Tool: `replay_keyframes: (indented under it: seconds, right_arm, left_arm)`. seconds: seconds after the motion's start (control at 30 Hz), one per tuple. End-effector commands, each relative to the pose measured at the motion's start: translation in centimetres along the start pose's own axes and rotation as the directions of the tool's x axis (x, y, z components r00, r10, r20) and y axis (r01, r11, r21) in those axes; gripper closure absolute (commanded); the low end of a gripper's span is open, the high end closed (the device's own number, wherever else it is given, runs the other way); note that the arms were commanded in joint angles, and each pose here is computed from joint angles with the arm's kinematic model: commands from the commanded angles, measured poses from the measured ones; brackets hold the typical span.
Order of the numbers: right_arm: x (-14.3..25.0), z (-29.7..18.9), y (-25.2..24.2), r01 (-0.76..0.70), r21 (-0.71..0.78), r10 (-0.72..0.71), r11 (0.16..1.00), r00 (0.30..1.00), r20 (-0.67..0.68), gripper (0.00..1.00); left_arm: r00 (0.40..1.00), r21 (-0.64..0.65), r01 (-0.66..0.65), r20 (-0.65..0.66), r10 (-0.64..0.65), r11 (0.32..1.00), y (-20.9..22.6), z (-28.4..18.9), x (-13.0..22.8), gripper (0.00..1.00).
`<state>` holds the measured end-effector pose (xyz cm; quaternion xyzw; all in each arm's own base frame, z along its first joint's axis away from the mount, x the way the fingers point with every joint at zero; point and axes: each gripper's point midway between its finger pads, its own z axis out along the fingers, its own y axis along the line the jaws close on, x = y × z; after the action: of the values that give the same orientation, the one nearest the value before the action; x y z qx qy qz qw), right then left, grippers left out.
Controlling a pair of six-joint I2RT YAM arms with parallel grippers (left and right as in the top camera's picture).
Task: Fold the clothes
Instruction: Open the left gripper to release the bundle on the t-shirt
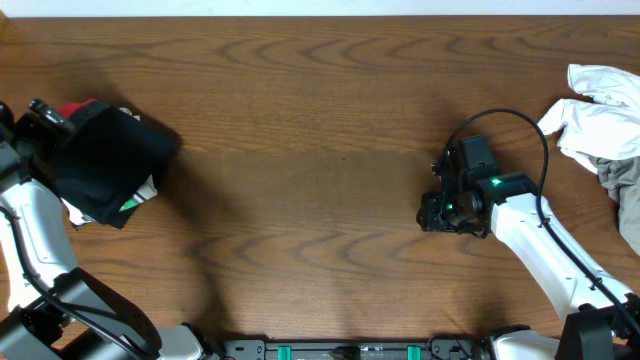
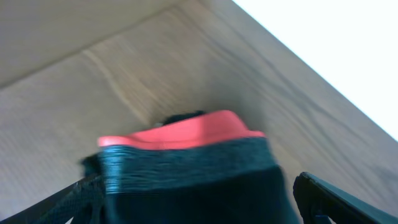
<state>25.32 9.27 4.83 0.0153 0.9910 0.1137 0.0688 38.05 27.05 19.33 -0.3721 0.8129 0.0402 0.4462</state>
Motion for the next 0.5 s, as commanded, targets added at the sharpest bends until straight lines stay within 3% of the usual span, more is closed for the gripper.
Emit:
replay_keyframes:
  seconds: [0.0, 0.07, 0.13, 0.27, 0.47]
  right_arm:
    - [-0.2, -0.3, -0.2, -0.006, 0.003, 0.006, 1.0, 1.0, 0.015, 0.4]
    - [-0.3, -0.3, -0.2, -0.006, 0.002, 0.006, 1.0, 1.0, 0.017, 0.25]
    - [-0.3, -0.3, -0.2, -0.006, 0.002, 0.006, 1.0, 1.0, 0.019, 0.03]
    - [-1.2, -0.3, 0.1, 0.002, -0.008, -0.002, 1.0, 0.999, 0.055, 0.01]
    - [-4.9, -0.8, 0.9, 0.032, -0.029, -0.025, 0.999, 0.977, 0.21, 0.01]
  left_arm:
    - [1.0, 0.143, -0.022, 0.0, 0.023, 0.99, -4.5, -0.6, -0.4, 0.02]
    - [0.997, 0.183, -0.071, -0.005, 0.073, 0.98, -6.8, -0.9, 0.3, 0.02]
    - [0.986, 0.238, -0.157, -0.012, 0.165, 0.958, -10.0, -1.4, 1.6, 0.02]
    - [0.956, 0.349, -0.254, -0.053, 0.29, 0.902, -16.0, -2.5, 5.6, 0.02]
    - [0.885, 0.453, -0.363, -0.106, 0.453, 0.814, -23.1, -5.4, 12.5, 0.02]
